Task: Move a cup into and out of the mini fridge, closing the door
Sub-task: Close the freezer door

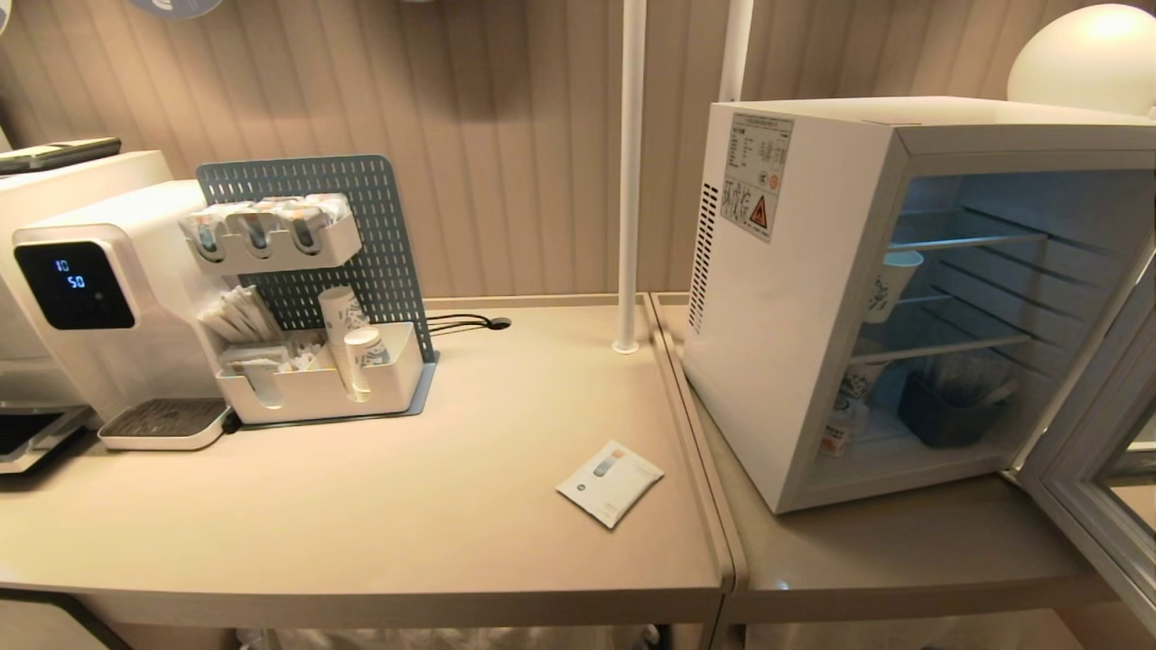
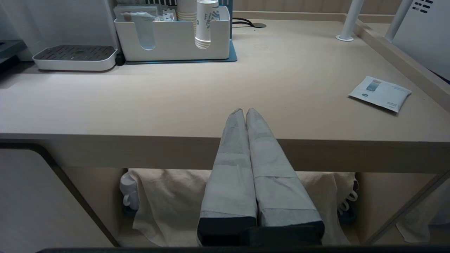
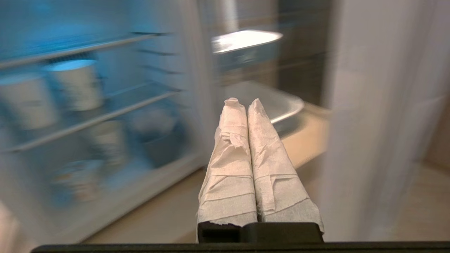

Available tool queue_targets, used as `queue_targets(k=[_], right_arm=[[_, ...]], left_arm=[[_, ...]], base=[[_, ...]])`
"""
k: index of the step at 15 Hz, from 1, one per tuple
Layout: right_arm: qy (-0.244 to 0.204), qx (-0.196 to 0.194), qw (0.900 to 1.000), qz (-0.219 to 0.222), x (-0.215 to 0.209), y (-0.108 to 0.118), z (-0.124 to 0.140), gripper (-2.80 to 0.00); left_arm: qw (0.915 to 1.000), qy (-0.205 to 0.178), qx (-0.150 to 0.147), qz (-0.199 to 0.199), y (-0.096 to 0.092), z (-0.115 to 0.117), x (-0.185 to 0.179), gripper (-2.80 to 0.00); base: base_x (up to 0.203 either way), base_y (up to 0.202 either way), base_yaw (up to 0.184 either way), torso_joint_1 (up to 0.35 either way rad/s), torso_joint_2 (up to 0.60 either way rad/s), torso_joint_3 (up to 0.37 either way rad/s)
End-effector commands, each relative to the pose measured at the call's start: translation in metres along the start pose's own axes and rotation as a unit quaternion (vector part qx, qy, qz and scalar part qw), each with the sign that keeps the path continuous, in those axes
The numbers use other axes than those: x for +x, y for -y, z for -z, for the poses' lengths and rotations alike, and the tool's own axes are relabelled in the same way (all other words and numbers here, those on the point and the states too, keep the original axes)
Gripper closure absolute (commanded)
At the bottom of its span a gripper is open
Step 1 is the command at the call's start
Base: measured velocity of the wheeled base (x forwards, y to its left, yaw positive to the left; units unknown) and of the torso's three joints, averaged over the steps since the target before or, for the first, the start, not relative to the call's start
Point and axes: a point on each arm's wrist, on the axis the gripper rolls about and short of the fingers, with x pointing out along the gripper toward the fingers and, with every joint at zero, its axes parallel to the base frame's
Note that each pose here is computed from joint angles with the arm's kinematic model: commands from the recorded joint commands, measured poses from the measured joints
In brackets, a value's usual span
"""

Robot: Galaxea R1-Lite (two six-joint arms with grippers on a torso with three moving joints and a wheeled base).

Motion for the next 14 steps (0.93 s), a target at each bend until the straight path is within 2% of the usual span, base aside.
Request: queue_targets(k=[1, 3, 4, 5, 7, 9, 10, 12, 14], right_arm=[[0.007, 0.025, 1.0, -0.013, -0.001, 0.0, -0.004, 0.0], [-0.001, 0.028, 0.999, -0.046, -0.006, 0.003, -0.009, 0.0], [-0.036, 0.022, 0.996, -0.074, -0.013, 0.007, -0.005, 0.0], [-0.058, 0.036, 0.992, -0.104, -0.022, 0.011, -0.001, 0.0], [-0.051, 0.064, 0.985, -0.153, -0.042, 0.021, 0.009, 0.0], [-0.08, 0.069, 0.975, -0.196, -0.044, 0.018, 0.027, 0.0], [-0.097, 0.055, 0.969, -0.219, -0.039, 0.013, 0.045, 0.0], [-0.099, 0.003, 0.962, -0.255, -0.033, 0.005, 0.077, 0.0], [-0.103, -0.038, 0.951, -0.288, -0.033, 0.003, 0.086, 0.0]], left_arm=[[1.0, -0.001, 0.0, -0.001, 0.0, 0.0, 0.0, 0.0], [1.0, -0.001, 0.0, -0.001, 0.0, 0.0, 0.0, 0.0], [1.0, -0.001, 0.0, -0.001, 0.0, 0.0, 0.0, 0.0], [1.0, -0.001, 0.0, -0.001, 0.0, 0.0, 0.0, 0.0], [1.0, -0.001, 0.0, 0.0, 0.0, 0.0, 0.0, 0.0], [1.0, -0.001, 0.0, 0.0, 0.0, 0.0, 0.0, 0.0], [1.0, -0.001, 0.0, -0.001, 0.0, 0.0, 0.0, 0.0], [1.0, -0.001, 0.0, 0.0, 0.0, 0.0, 0.0, 0.0], [1.0, -0.001, 0.0, 0.0, 0.0, 0.0, 0.0, 0.0]], base=[[0.0, 0.0, 0.0, 0.0, 0.0, 0.0], [0.0, 0.0, 0.0, 0.0, 0.0, 0.0], [0.0, 0.0, 0.0, 0.0, 0.0, 0.0], [0.0, 0.0, 0.0, 0.0, 0.0, 0.0], [0.0, 0.0, 0.0, 0.0, 0.0, 0.0], [0.0, 0.0, 0.0, 0.0, 0.0, 0.0], [0.0, 0.0, 0.0, 0.0, 0.0, 0.0], [0.0, 0.0, 0.0, 0.0, 0.0, 0.0], [0.0, 0.0, 0.0, 0.0, 0.0, 0.0]])
